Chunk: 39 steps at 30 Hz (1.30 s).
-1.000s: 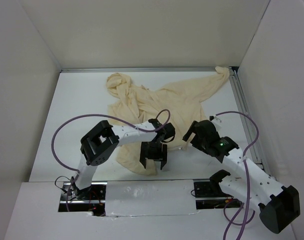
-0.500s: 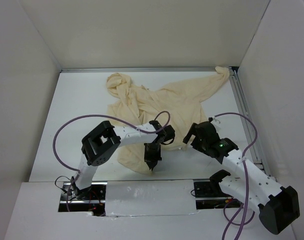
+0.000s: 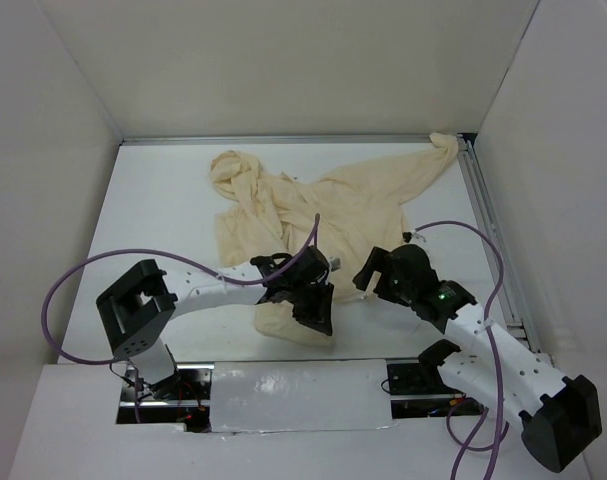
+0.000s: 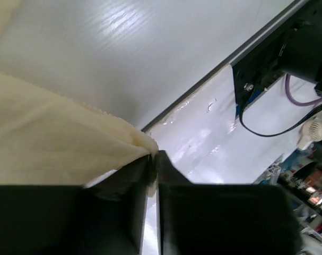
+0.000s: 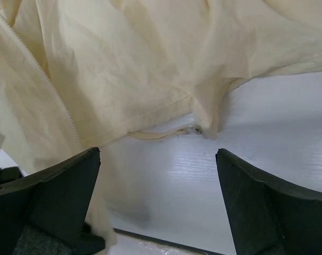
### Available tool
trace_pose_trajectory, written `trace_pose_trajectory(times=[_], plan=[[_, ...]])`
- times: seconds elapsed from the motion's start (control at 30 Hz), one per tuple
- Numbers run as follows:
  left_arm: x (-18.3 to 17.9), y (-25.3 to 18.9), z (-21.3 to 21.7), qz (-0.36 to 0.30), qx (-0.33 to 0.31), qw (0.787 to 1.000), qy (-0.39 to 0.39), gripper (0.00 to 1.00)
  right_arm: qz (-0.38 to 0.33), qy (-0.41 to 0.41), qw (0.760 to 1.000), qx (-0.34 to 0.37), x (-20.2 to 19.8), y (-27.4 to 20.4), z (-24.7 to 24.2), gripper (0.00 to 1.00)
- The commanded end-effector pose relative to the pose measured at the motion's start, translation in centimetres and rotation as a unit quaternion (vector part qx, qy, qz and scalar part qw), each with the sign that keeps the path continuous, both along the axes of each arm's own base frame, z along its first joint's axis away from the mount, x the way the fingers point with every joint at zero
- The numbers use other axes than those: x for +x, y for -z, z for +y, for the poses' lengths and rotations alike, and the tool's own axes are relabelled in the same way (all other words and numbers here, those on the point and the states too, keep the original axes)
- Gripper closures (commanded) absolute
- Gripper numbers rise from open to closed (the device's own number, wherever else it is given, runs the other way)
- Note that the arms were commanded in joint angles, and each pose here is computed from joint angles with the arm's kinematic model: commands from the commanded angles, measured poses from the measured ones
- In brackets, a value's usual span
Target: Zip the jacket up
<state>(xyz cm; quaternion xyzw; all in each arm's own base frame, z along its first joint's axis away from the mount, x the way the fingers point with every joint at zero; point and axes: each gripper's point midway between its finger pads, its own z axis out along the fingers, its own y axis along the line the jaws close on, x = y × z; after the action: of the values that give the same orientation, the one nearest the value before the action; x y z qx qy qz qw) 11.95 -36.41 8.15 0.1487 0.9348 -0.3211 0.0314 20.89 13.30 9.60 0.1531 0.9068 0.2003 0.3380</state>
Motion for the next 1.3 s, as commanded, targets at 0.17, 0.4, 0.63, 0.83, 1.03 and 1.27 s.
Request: trace_pose_trajectory(times=[0.17,0.4,0.63,0.83,1.03,1.27], plan=[[-0.7,0.8,-0.2,0.018,0.004,1.0,0.011,0.24,-0.019,-0.012,1.0,0.011,0.3,-1.1,1.2,0.03],[-0.3,1.5,5.1,-0.006,0.071,0.995,-0.068,0.01,-0.001,-0.061,0.998,0.003,-0.3,-0.4,3.7,0.03],[1.2,3.8,8.9,0.017,0.076,0.99,-0.118,0.04,0.007,-0.189,0.98,0.058,-2.2,-1.1,9.9,0.03],[2.6,5.7,12.1,0.053,0.096,0.979,-0.17,0.07,0.028,-0.285,0.956,0.069,-4.5,-0.8,14.7,0.02],[4.3,5.4,14.5,0.047,0.094,0.972,-0.211,0.07,0.051,-0.337,0.938,0.067,-5.6,0.4,17.9,0.0],[5.4,5.3,16.0,0.049,0.112,0.962,-0.243,0.08,0.1,-0.361,0.923,0.082,-5.1,3.4,20.8,0.0]])
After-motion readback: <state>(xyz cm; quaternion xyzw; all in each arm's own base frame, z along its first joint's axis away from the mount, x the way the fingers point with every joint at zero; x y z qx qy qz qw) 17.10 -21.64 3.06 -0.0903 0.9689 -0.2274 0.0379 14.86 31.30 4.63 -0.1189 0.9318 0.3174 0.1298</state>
